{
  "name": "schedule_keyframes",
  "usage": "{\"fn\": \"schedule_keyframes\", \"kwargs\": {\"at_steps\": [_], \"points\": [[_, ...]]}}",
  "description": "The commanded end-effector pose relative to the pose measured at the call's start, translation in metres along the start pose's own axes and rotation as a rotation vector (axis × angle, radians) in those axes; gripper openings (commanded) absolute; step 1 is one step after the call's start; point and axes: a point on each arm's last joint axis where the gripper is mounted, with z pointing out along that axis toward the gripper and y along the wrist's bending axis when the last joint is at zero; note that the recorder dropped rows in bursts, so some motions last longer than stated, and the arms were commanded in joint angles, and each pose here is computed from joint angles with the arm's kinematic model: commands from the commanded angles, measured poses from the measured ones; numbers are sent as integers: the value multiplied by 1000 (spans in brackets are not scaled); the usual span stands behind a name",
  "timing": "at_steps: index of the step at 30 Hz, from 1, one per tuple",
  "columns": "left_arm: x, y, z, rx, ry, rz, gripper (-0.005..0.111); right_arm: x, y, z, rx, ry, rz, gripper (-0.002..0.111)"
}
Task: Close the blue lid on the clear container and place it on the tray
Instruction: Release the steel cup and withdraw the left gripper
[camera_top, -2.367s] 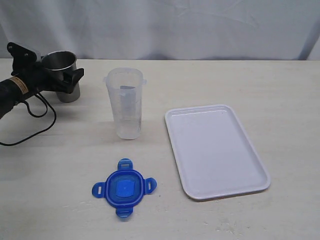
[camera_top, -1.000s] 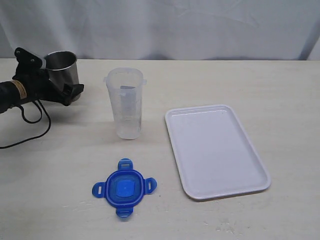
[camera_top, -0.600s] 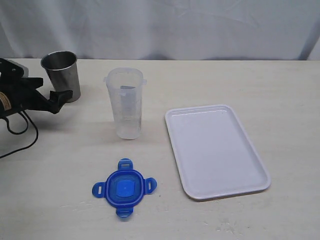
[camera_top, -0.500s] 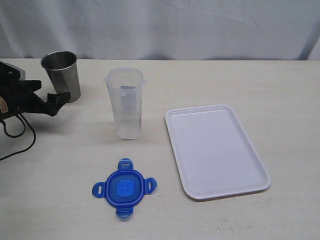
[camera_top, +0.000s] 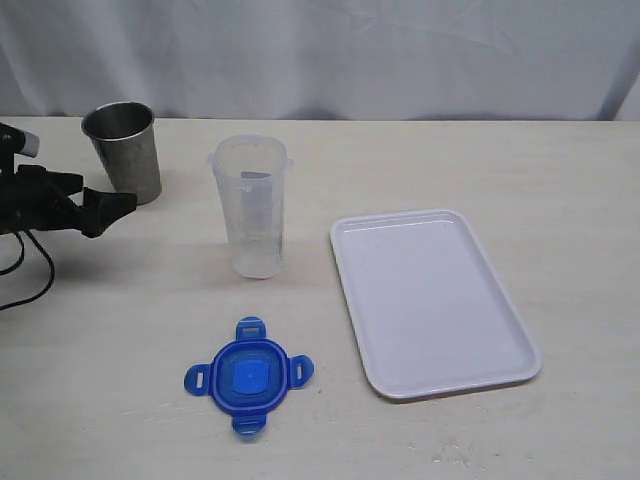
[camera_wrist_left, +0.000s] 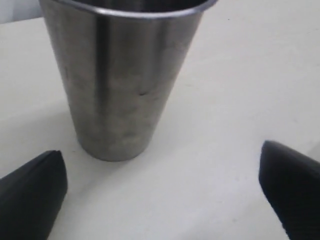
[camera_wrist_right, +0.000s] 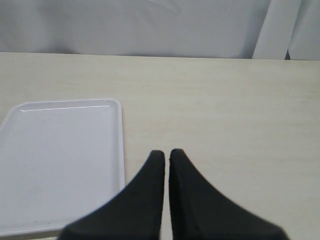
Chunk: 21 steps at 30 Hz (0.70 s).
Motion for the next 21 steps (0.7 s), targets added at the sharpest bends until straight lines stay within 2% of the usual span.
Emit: {"fn": "schedule_keyframes", "kwargs": {"at_steps": [1,4,6,9,11,18,20,21], "points": [[-1,-12,-3,120,21,-110,67,0,0,0,5,-3,-1,4],[1,-23,-5,247,51,-139,28,0,0,0,5,-3,-1,4],[1,-32,-8,347,74,-214,1,0,0,0,5,-3,-1,4],[5,-41,-12,433,177,-410,0,0,0,0,5,-3,-1,4],[9,-45,-14,464,253,-499,0,0,0,0,5,-3,-1,4],[23,-58,-6,563,326,-530,0,0,0,0,5,-3,-1,4],[25,-70,2,593,354,-516,0,0,0,0,5,-3,-1,4],[25,-77,6,616,357,-472,0,0,0,0,5,-3,-1,4]]}}
